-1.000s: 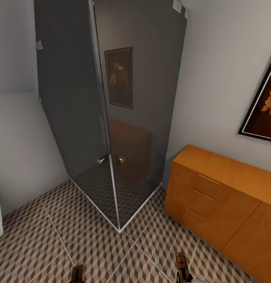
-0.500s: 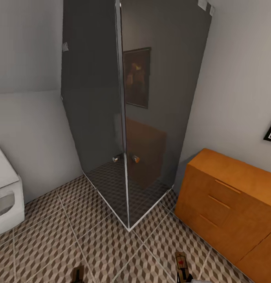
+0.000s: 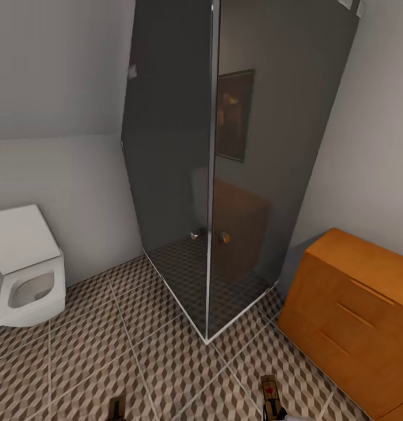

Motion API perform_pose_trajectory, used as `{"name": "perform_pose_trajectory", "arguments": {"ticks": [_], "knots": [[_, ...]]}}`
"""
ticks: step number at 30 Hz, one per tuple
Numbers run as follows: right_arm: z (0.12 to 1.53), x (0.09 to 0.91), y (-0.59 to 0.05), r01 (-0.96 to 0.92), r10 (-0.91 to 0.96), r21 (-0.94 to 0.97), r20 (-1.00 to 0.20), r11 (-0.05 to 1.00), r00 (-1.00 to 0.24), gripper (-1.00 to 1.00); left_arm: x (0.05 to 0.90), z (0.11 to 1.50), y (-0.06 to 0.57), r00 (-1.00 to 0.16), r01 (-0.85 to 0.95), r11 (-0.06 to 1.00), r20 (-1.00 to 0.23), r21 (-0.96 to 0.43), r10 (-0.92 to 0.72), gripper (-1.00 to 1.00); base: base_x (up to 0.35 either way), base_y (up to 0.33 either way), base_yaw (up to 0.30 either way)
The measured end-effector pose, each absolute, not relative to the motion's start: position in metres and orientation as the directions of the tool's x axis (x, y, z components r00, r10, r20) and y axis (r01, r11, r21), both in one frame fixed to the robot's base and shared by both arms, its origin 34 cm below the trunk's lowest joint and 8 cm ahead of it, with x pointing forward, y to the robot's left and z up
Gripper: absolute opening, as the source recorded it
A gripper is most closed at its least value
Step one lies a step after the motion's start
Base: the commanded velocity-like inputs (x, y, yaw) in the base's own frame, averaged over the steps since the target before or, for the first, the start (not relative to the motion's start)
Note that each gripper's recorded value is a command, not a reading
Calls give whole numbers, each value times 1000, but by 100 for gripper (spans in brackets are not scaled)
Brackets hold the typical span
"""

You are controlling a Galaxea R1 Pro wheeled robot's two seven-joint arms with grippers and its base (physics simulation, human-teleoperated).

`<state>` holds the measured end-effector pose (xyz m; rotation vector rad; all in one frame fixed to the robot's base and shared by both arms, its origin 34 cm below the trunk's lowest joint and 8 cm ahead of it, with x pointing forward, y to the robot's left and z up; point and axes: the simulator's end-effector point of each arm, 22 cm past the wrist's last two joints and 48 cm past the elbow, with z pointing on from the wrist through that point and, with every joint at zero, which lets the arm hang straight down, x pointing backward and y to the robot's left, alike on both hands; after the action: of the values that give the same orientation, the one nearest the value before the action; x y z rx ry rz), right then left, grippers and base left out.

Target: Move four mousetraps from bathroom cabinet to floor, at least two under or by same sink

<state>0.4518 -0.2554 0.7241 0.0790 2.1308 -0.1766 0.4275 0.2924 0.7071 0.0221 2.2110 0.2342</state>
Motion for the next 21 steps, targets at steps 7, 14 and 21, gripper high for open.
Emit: {"name": "perform_pose_trajectory", "arguments": {"ticks": [7,14,21], "knots": [[724,452,-255,126,-13,-95,-844,987,-537,-100,428,707,292,-607,-68,982,-788,176,99,-100,0,89,254],[724,452,-255,126,-13,-95,-844,987,-537,-100,428,707,292,-607,-68,982,-789,176,99,-100,0,119,254],[724,452,-255,126,-13,-95,-844,987,-537,-100,428,707,292,-607,-68,982,-788,176,100,-100,0,98,254]]}}
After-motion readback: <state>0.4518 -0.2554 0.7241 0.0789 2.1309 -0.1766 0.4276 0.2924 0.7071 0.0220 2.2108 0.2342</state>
